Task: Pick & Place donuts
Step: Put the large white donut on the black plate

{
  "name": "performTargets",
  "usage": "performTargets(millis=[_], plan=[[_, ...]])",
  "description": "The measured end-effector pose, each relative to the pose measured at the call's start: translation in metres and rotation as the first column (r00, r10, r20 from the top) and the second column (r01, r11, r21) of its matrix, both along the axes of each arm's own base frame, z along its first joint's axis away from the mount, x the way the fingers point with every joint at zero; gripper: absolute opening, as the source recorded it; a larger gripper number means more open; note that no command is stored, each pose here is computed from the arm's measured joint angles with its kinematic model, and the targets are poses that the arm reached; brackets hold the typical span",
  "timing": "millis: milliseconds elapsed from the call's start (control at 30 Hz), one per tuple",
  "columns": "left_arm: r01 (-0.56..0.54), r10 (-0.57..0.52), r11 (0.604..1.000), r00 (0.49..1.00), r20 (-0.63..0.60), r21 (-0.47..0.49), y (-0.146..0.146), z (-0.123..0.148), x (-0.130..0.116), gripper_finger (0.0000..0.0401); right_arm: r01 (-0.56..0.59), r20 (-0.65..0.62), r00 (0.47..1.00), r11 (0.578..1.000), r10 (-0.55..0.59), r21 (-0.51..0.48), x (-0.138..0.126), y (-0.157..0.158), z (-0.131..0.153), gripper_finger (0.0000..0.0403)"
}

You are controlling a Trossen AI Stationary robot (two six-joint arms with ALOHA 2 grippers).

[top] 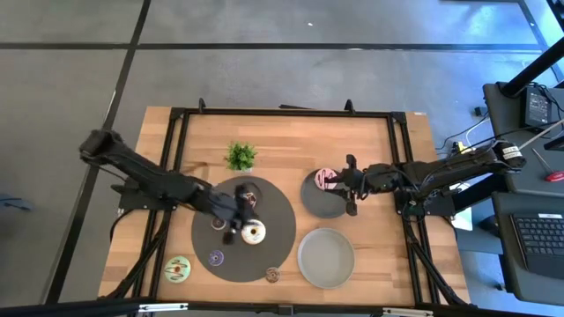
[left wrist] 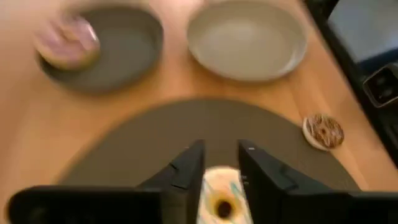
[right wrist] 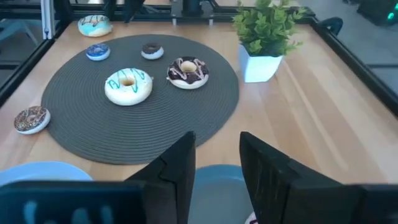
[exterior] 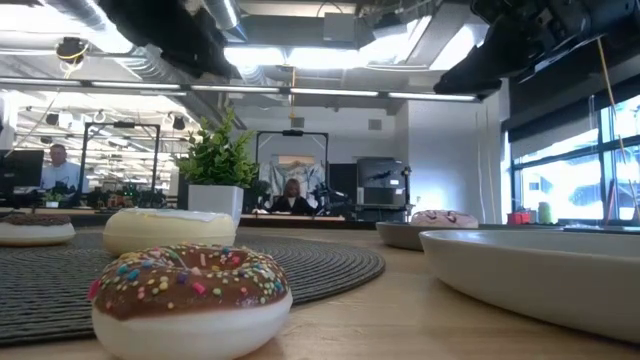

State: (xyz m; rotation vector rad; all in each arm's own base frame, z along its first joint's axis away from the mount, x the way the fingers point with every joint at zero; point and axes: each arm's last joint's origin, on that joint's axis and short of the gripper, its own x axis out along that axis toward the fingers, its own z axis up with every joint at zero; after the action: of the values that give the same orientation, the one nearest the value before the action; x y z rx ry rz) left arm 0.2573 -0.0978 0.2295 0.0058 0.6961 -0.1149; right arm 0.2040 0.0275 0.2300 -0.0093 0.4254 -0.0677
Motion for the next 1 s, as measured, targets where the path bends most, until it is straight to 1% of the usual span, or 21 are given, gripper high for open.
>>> performTargets(millis=[100,200,333,400,700,833,1000], plan=[[-0.029,0.02,0.997,0.991,-0.13,-0.068,-0.012,-0.011,0.016,0.0094,0.011,-0.012,1.0,1.0,-0.011,0.021,-0.001,0.0,-0.001,0.0127],[-0.063,0.046,0.996,0.973,-0.225,-0.069,-0.018,-0.029,0.023,0.0092,0.023,-0.033,0.999,0.999,-0.021,0.039,-0.001,0.0,-0.003,0.0127],[-0.119,0.089,0.989,0.952,-0.292,-0.085,-0.023,-0.048,0.028,0.0091,0.026,-0.047,0.999,0.999,-0.024,0.04,-0.002,0.0,-0.005,0.0127],[-0.117,0.083,0.989,0.943,-0.323,-0.086,-0.025,-0.056,0.029,0.0093,0.025,-0.047,0.999,0.999,-0.024,0.04,-0.002,0.0,-0.005,0.0127],[-0.107,0.077,0.992,0.932,-0.355,-0.067,-0.032,-0.077,0.035,0.0092,0.024,-0.05,0.999,0.999,-0.022,0.036,-0.002,0.0,-0.005,0.0127],[-0.108,0.077,0.992,0.931,-0.356,-0.067,-0.032,-0.079,0.036,0.0095,0.024,-0.05,0.998,0.999,-0.022,0.036,-0.002,0.0,-0.005,0.0127],[-0.118,0.074,0.988,0.93,-0.361,-0.101,-0.033,-0.079,0.037,0.0096,0.023,-0.056,0.998,0.999,-0.022,0.033,-0.002,-0.001,-0.005,0.0127]])
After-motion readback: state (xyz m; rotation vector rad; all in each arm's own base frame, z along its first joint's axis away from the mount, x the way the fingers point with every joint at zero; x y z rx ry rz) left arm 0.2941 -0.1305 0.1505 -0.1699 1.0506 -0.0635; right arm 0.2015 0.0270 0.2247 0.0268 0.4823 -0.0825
